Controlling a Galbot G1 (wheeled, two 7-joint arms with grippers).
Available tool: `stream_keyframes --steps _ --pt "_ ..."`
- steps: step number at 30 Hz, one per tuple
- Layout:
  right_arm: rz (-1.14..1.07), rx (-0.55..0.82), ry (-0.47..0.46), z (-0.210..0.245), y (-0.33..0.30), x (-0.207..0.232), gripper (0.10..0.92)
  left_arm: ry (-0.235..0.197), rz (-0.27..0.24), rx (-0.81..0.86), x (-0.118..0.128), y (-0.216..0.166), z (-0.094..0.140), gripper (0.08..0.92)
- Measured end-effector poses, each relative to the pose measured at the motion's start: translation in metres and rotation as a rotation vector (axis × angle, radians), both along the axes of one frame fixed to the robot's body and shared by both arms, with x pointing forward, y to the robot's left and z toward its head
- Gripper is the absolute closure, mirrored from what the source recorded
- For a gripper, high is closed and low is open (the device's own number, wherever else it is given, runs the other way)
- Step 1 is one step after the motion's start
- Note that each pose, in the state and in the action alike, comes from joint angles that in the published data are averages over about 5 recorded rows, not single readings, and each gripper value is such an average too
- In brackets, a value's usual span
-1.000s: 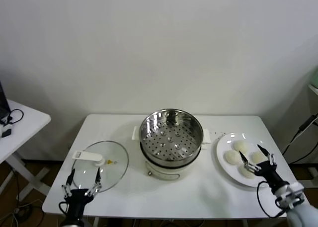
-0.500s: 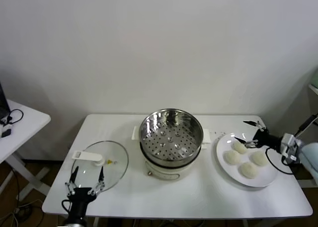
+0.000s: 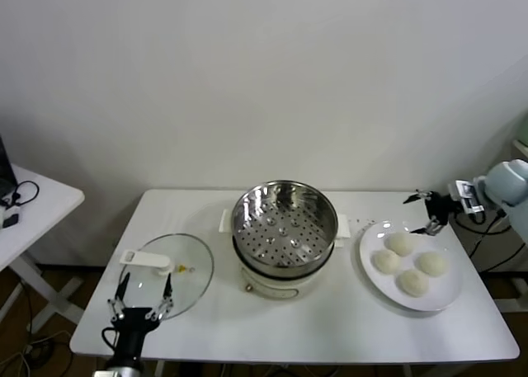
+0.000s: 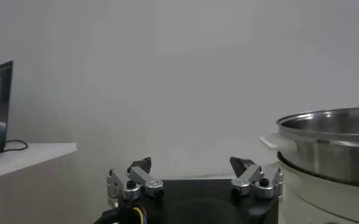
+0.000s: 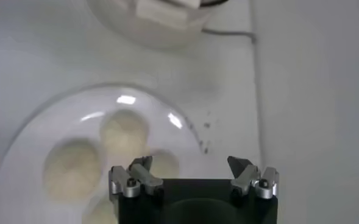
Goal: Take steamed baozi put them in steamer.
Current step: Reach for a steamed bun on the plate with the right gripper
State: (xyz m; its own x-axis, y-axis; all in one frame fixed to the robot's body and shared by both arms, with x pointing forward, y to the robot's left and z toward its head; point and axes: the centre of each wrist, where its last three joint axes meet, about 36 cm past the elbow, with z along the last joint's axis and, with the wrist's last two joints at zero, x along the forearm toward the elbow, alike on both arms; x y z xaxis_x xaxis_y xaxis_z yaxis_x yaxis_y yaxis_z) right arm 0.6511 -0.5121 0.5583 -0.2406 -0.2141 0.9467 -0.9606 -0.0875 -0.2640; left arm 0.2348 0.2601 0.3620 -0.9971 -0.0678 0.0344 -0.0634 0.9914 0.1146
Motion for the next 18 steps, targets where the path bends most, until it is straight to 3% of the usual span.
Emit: stream_keyframes --steps 18 --pt "0.017 -0.129 0.112 -0.052 0.027 0.037 0.2 -0.002 0.019 0.006 0.004 0.004 0.005 0.177"
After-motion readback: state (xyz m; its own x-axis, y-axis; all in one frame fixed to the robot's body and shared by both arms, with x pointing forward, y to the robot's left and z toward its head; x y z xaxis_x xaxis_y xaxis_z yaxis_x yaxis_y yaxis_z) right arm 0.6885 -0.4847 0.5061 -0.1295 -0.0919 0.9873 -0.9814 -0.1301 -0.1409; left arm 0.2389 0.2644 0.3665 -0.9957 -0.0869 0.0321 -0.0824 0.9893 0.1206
